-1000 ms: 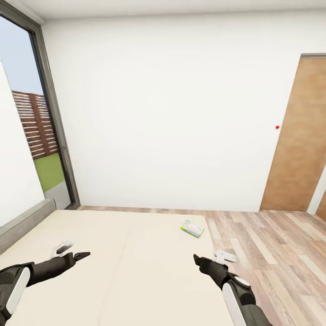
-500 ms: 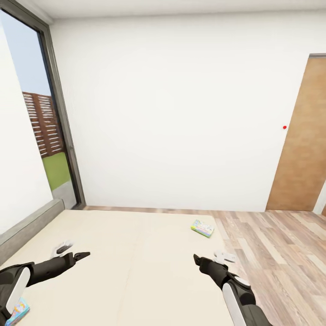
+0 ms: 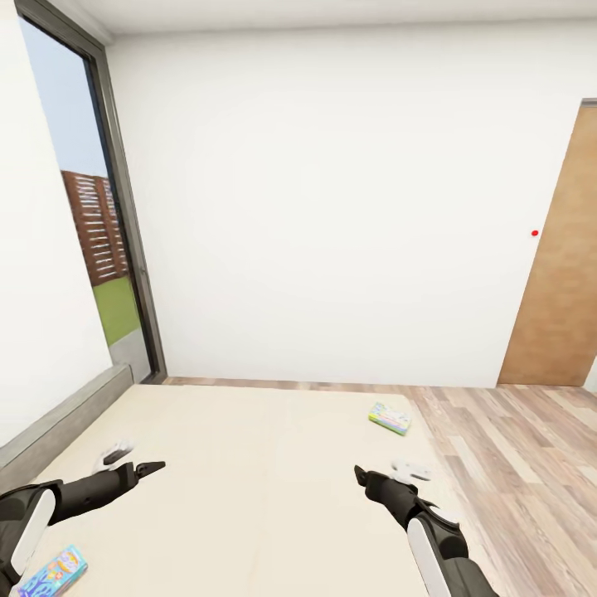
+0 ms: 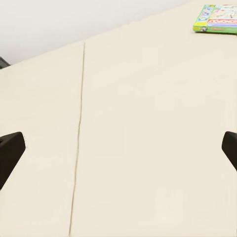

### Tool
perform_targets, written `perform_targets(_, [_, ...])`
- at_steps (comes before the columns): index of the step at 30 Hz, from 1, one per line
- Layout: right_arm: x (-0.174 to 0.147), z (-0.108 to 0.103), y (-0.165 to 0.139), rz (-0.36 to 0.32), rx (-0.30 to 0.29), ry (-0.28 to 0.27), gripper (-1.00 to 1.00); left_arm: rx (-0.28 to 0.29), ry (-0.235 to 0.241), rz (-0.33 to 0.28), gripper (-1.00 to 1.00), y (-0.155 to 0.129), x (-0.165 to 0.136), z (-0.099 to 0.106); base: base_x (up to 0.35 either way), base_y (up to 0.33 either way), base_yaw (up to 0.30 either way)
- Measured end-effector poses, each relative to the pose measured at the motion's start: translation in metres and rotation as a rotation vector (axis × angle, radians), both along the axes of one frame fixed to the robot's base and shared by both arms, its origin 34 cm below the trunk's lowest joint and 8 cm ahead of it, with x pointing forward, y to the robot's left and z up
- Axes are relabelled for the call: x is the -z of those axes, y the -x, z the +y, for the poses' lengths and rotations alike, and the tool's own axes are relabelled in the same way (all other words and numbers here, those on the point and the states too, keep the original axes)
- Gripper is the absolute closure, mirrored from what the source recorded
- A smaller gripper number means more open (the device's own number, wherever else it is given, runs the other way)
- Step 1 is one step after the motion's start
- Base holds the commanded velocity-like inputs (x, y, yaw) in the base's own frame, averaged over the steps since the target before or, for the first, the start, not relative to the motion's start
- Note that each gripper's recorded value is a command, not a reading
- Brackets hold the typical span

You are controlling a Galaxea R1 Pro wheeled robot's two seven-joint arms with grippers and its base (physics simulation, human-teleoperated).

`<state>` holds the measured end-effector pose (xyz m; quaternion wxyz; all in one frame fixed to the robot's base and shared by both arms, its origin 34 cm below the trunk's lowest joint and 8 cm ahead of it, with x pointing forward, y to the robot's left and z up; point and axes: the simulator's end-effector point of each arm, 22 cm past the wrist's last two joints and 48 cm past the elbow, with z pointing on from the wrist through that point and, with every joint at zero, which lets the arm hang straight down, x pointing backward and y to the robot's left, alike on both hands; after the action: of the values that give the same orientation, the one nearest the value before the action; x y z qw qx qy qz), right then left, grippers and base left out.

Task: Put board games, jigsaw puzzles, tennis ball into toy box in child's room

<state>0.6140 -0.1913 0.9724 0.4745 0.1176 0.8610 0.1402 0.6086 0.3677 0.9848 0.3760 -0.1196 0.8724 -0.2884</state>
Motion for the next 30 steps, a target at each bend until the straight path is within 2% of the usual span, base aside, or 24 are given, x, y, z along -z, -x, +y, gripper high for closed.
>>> perform_targets(30, [0.0000, 0.0000, 0.0000, 0.000, 0.000, 0.000, -1.00, 0.000, 0.000, 0.000, -1.00, 0.0000, 0.0000, 0.0000, 0.000, 0.286, -0.002])
